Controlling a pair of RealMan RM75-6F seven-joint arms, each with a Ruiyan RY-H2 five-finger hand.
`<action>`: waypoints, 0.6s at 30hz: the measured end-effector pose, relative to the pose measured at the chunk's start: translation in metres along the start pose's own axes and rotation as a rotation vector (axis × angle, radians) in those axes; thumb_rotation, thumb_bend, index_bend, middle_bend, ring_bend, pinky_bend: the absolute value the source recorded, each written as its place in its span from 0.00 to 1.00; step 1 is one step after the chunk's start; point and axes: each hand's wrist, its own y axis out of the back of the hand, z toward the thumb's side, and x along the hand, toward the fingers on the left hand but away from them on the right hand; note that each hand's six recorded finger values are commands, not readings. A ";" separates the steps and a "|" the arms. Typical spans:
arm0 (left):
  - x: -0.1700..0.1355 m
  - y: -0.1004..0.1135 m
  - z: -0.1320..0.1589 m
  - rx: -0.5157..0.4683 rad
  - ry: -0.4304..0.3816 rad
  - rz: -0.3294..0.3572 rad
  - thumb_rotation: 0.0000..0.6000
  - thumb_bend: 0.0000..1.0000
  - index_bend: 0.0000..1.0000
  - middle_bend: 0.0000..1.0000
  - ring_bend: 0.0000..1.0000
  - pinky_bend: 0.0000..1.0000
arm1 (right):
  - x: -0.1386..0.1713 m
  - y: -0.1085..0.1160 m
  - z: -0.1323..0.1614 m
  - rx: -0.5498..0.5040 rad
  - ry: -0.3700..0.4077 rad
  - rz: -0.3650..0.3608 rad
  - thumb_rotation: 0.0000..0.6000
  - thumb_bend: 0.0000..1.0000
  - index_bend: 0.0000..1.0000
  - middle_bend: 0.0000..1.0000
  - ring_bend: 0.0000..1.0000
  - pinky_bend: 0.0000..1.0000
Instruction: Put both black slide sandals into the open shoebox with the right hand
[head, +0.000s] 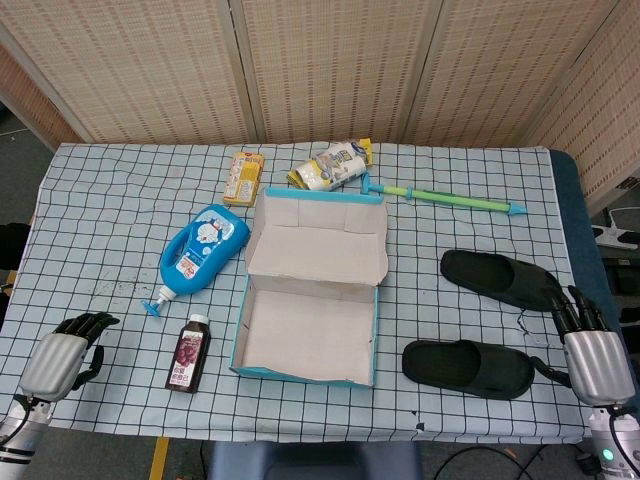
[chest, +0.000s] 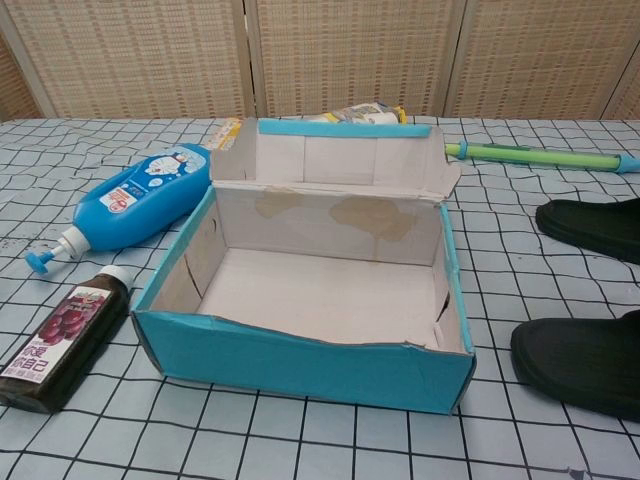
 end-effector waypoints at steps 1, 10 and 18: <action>0.000 -0.001 0.000 0.001 0.000 -0.004 1.00 0.67 0.25 0.22 0.19 0.29 | 0.000 -0.005 0.001 -0.002 0.001 0.035 1.00 0.03 0.07 0.09 0.00 0.16; -0.007 0.005 -0.002 -0.011 0.011 0.004 1.00 0.67 0.26 0.23 0.19 0.30 | 0.001 -0.051 0.011 -0.003 0.055 0.368 1.00 0.03 0.04 0.09 0.00 0.17; -0.006 0.002 -0.002 -0.001 0.017 -0.013 1.00 0.67 0.26 0.23 0.19 0.30 | -0.006 -0.075 0.013 -0.005 0.061 0.467 1.00 0.01 0.00 0.08 0.00 0.16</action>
